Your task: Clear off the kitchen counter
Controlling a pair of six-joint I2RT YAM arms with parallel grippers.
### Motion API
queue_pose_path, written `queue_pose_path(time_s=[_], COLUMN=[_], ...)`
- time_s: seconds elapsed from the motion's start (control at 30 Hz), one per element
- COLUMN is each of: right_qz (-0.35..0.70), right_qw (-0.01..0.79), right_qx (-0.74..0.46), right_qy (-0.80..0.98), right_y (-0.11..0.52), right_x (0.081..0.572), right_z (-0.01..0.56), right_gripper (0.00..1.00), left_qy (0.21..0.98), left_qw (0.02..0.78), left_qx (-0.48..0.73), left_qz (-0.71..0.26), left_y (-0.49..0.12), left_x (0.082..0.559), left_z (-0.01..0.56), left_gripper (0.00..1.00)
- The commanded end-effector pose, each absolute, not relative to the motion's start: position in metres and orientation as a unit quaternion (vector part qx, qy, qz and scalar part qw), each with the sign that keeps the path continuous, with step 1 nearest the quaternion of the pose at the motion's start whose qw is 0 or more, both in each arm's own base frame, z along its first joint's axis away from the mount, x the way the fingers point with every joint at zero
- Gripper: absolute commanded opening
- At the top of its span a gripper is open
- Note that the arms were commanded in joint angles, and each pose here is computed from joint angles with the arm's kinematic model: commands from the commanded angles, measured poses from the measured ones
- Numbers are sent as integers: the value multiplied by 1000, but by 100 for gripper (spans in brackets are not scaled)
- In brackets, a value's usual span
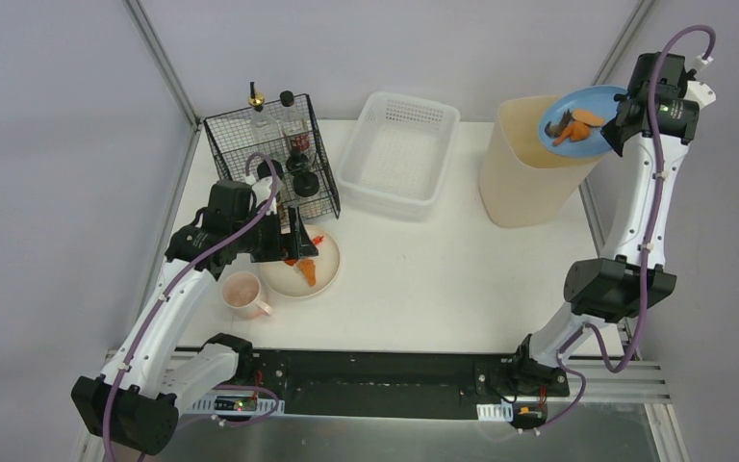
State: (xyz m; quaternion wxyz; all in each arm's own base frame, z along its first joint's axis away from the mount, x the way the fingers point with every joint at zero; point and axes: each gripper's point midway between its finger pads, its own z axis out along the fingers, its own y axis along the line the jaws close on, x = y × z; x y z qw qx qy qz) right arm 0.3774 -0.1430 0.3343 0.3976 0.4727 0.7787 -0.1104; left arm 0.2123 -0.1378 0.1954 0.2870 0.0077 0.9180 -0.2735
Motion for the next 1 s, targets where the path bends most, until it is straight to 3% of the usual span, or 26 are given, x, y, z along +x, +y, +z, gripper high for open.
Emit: queue_pose_path(time_s=[0.0,0.47,0.97], right_qz=[-144,-372,-393], right_qw=[442,532,636], right_qx=[445,283,264], right_qy=[765,706,609], right_y=[-155,-134,-120], right_x=[392,404,377], right_z=[351,391,466], right_gripper=[0,0,0], left_qy=[912,915,917], left_qw=[284,279,279], left_qx=[22,22,21], left_qz=[-294,-291,-285], left_y=[-146,-146,-144], left_x=[210,210,210], left_z=[196,192,189], left_gripper=[85,84,85])
